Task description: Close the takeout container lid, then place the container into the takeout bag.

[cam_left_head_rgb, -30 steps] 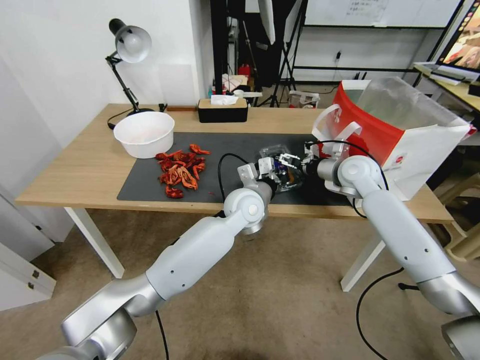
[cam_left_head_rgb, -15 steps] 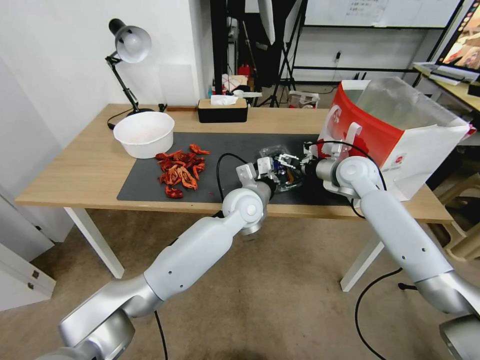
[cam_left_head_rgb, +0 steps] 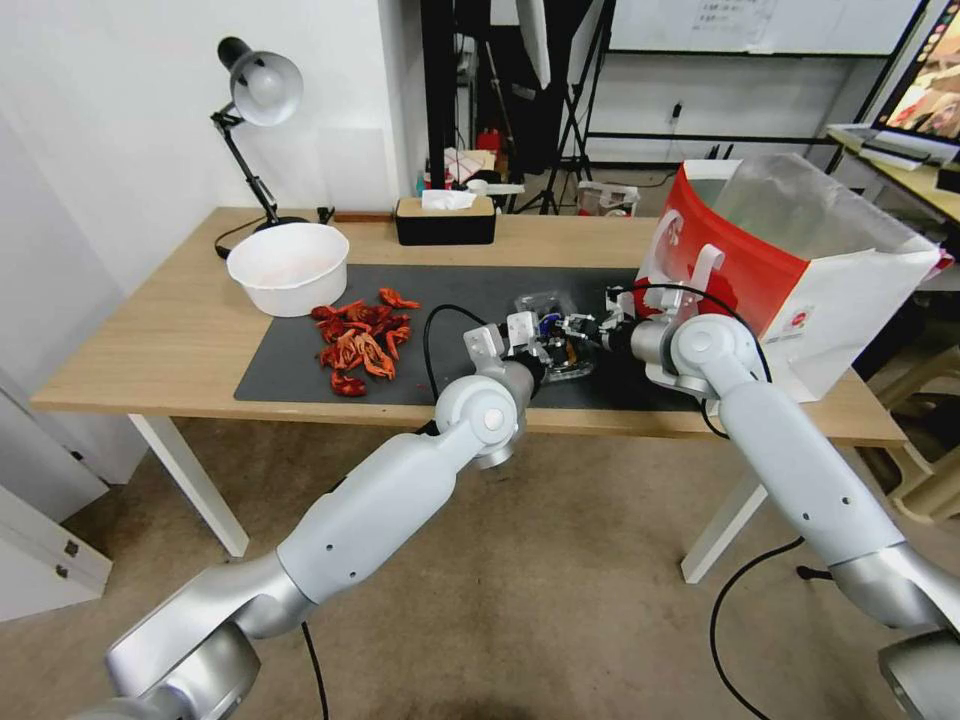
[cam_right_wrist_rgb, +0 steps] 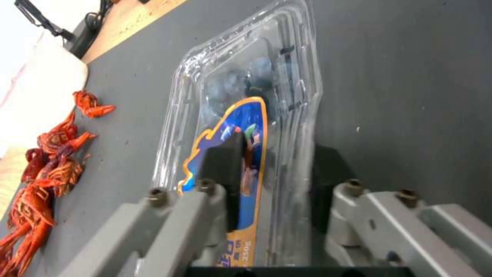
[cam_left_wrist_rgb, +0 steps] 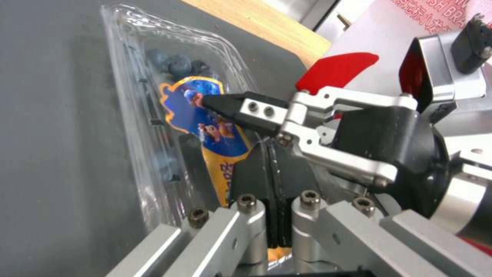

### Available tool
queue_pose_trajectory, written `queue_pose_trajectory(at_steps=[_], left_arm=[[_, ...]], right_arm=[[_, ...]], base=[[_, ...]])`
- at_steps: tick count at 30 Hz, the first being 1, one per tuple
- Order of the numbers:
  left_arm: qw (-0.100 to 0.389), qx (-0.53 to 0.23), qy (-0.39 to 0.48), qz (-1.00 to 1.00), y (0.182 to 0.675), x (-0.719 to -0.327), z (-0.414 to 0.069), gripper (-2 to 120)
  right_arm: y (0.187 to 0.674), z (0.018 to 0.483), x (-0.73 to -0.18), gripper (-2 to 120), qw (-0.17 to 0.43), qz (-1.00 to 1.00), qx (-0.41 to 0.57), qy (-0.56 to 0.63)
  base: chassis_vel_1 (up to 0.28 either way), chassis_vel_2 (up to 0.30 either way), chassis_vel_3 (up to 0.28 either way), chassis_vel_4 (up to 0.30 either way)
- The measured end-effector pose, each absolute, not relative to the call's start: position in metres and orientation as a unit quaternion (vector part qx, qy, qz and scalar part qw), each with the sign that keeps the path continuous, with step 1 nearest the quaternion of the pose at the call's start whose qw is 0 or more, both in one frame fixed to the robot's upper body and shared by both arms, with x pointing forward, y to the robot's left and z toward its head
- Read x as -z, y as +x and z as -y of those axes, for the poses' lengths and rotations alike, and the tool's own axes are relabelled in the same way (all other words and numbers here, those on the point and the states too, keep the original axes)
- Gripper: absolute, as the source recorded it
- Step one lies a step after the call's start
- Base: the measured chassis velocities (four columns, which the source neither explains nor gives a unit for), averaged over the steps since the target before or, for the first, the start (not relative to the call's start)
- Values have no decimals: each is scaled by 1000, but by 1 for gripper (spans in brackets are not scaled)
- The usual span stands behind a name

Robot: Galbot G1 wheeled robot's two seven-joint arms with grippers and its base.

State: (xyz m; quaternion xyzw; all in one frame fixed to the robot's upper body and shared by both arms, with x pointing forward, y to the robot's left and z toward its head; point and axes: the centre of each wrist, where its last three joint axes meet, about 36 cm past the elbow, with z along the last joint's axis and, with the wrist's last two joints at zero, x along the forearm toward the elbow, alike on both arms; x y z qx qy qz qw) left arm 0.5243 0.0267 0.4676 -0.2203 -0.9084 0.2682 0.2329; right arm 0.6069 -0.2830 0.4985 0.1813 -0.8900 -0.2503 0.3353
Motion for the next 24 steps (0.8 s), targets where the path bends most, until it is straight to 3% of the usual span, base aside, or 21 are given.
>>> queue_pose_trajectory(at_steps=[8, 24], left_arm=[[228, -272, -211, 911, 521, -467, -43, 0], [206, -287, -193, 916, 504, -477, -88, 0]], right_arm=[[605, 285, -497, 0, 334, 891, 251, 179], [604, 289, -496, 0, 331, 891, 255, 175]], base=[[0, 0, 0, 0], [0, 0, 0, 0]])
